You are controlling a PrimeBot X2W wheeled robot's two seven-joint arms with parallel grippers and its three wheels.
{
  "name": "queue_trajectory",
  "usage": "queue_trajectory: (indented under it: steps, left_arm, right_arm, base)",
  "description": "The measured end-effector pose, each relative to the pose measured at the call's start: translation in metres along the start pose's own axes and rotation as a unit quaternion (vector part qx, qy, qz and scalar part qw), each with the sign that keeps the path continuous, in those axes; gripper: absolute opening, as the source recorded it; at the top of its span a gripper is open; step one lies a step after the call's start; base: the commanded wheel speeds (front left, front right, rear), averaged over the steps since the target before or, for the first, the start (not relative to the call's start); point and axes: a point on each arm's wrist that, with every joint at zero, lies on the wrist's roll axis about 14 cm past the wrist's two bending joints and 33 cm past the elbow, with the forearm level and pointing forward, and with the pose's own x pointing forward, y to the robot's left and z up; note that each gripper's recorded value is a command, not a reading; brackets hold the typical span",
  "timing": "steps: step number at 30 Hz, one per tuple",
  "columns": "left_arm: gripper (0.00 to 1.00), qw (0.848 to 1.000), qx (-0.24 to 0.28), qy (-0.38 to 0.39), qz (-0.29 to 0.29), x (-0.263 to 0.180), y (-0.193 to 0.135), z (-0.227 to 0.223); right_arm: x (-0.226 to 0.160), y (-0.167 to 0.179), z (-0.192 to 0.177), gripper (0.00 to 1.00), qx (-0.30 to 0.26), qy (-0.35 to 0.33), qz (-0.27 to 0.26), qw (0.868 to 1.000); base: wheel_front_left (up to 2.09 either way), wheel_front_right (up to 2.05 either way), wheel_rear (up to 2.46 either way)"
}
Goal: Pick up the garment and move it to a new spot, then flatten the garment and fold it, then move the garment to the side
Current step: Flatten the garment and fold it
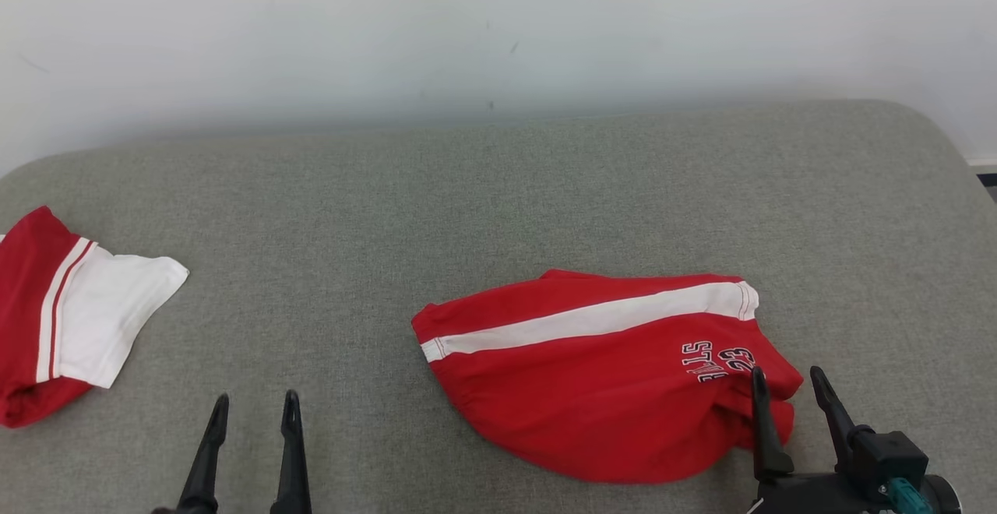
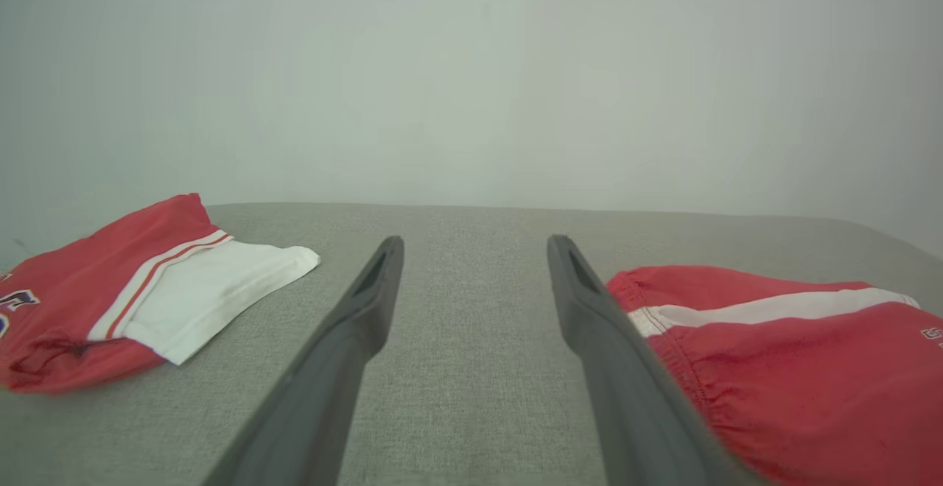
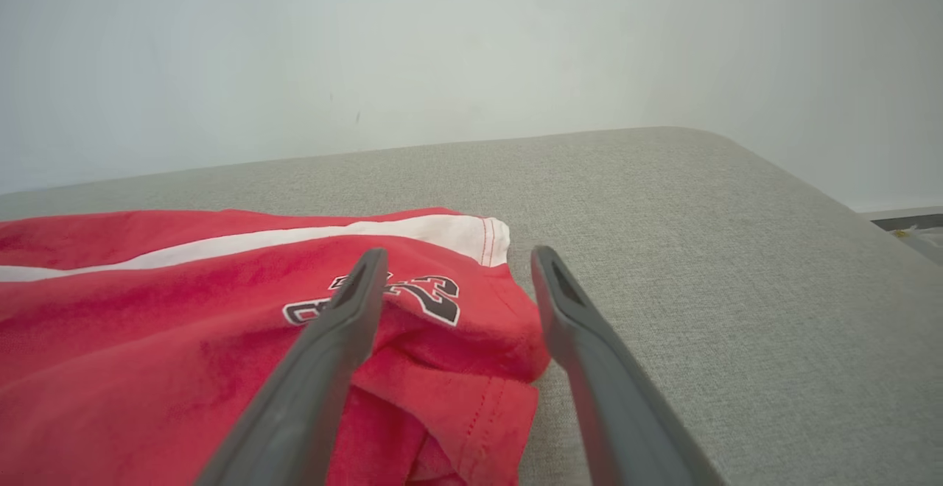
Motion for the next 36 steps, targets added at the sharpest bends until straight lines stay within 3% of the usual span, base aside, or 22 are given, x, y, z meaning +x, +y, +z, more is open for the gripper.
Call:
queue_trajectory:
  steps: [13, 36]
  left_arm:
    - [1.0, 0.998, 0.036, 0.049, 0.009, -0.018, 0.016, -0.029]
    - [1.0, 0.997, 0.02, 0.072, -0.002, -0.022, 0.012, -0.044]
  right_arm:
    - [-0.011, -0.008, 0.006, 1.0, -0.018, -0.009, -0.008, 1.0]
    - [-0.011, -0.002, 0.003, 1.0, -0.005, -0.006, -0.002, 1.0]
  base:
    - [0.0, 0.0, 0.0]
    - [0.0, 0.0, 0.0]
